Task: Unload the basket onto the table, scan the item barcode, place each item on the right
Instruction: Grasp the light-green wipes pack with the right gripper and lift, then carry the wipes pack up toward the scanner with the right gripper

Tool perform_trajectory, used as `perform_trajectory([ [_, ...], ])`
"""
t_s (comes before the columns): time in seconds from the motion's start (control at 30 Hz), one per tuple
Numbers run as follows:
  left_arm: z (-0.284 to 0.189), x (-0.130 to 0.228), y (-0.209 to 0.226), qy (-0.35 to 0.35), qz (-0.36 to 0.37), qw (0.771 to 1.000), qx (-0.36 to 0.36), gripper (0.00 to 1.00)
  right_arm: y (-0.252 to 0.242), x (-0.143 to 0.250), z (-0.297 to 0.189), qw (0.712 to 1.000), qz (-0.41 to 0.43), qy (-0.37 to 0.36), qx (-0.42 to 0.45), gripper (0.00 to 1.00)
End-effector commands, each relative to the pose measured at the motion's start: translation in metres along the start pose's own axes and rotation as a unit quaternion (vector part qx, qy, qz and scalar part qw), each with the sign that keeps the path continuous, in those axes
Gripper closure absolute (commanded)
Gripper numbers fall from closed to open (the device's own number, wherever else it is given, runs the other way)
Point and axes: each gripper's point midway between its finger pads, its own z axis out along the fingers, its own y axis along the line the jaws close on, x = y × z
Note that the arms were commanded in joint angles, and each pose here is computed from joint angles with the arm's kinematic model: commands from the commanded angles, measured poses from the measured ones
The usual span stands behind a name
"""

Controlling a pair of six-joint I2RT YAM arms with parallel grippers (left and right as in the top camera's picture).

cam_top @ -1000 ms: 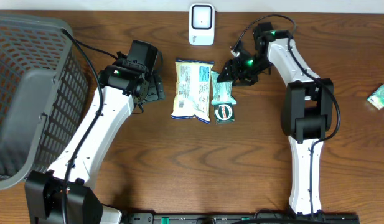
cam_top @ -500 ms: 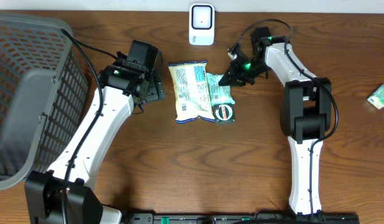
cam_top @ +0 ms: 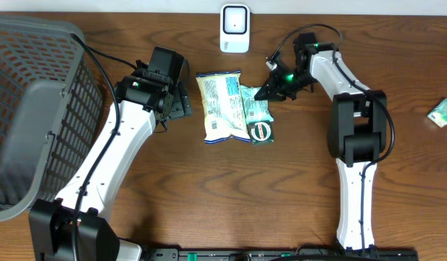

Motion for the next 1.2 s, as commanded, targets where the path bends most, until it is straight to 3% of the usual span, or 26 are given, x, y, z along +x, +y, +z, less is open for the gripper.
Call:
perform_trajectory([
  [0.0,-0.004,-0.003,0.003,-0.008,0.001,1.0,-0.005,0.03,0.04,-0.009,-0.044,0.997,-0.033,-0.043,-0.051,0.99],
  [0.33,-0.004,-0.003,0.003,-0.008,0.001,1.0,-0.005,0.02,0.106,-0.009,-0.086,0.982,-0.11,-0.081,-0.133,0.99],
  [0.5,-0.004,-0.003,0.003,-0.008,0.001,1.0,-0.005,0.02,0.148,0.0,-0.106,0.945,-0.221,-0.101,-0.22,0.99],
  [0.63,-0.004,-0.003,0.003,-0.008,0.001,1.0,-0.005,0.02,0.159,0.001,-0.109,0.932,-0.249,-0.109,-0.239,0.99],
  [0.9,-0.004,-0.003,0.003,-0.008,0.001,1.0,-0.005,0.03,0.159,-0.001,-0.107,0.937,-0.237,-0.105,-0.234,0.99],
  [1.07,-0.004,-0.003,0.003,-0.008,0.001,1.0,-0.005,0.02,0.134,-0.017,-0.086,0.976,-0.144,-0.099,-0.133,0.99],
  [1.17,-0.004,-0.003,0.003,-0.007,0.001,1.0,-0.005,0.02,0.126,-0.022,-0.073,0.984,-0.124,-0.101,-0.084,0.99],
])
